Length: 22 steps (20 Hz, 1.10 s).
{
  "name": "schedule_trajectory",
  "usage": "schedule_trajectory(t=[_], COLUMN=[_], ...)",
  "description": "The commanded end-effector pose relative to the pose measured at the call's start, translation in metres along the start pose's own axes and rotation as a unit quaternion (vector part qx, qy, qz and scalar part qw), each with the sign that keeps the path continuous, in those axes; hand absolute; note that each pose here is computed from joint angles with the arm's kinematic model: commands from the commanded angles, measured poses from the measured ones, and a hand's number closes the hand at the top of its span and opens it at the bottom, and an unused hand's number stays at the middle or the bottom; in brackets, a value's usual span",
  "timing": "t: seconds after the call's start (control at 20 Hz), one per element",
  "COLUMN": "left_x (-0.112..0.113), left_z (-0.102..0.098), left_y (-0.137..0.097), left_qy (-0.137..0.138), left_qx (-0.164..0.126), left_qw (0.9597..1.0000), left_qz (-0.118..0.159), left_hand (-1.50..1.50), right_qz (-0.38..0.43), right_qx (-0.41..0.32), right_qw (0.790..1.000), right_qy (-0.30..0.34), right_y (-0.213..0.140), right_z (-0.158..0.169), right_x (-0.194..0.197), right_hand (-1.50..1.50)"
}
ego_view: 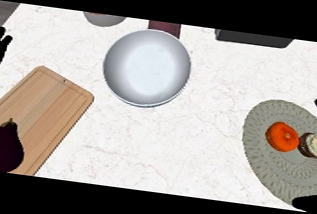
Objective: Pick the squash from the placemat and place it in the bowl
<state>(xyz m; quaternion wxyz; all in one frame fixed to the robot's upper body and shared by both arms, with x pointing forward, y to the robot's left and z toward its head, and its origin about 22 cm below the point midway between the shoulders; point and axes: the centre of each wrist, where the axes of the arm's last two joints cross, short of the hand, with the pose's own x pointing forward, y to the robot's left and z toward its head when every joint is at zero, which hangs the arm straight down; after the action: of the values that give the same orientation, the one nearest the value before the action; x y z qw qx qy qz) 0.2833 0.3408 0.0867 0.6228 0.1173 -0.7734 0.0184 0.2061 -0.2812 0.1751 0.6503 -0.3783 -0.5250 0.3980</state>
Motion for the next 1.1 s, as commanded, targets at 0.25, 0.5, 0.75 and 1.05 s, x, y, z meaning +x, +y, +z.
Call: schedule_trajectory(t=[0.25,0.5,0.75,1.05], left_x=[0.007,0.002,-0.018,0.004], left_z=[-0.012,-0.004,-0.008,0.003], left_y=[-0.03,-0.009,0.008,-0.014], left_qy=[-0.008,-0.004,-0.004,-0.007], left_qx=[-0.005,-0.009,-0.013,-0.012], left_qw=[1.0,0.9999,0.9999,0.9999], left_qz=[0.0,0.006,0.004,0.008], left_hand=[0.0,0.0,0.0,0.0], right_qz=[0.039,0.04,0.041,0.038], right_qx=[0.087,0.099,0.101,0.103], right_qw=[0.994,0.992,0.992,0.99], right_qy=[0.05,0.063,0.07,0.092], right_y=[-0.043,-0.013,0.017,0.038], right_z=[-0.004,-0.012,-0.025,-0.025], right_x=[-0.013,-0.002,-0.028,-0.066], right_hand=[-1.5,-1.5,-1.5,-1.5])
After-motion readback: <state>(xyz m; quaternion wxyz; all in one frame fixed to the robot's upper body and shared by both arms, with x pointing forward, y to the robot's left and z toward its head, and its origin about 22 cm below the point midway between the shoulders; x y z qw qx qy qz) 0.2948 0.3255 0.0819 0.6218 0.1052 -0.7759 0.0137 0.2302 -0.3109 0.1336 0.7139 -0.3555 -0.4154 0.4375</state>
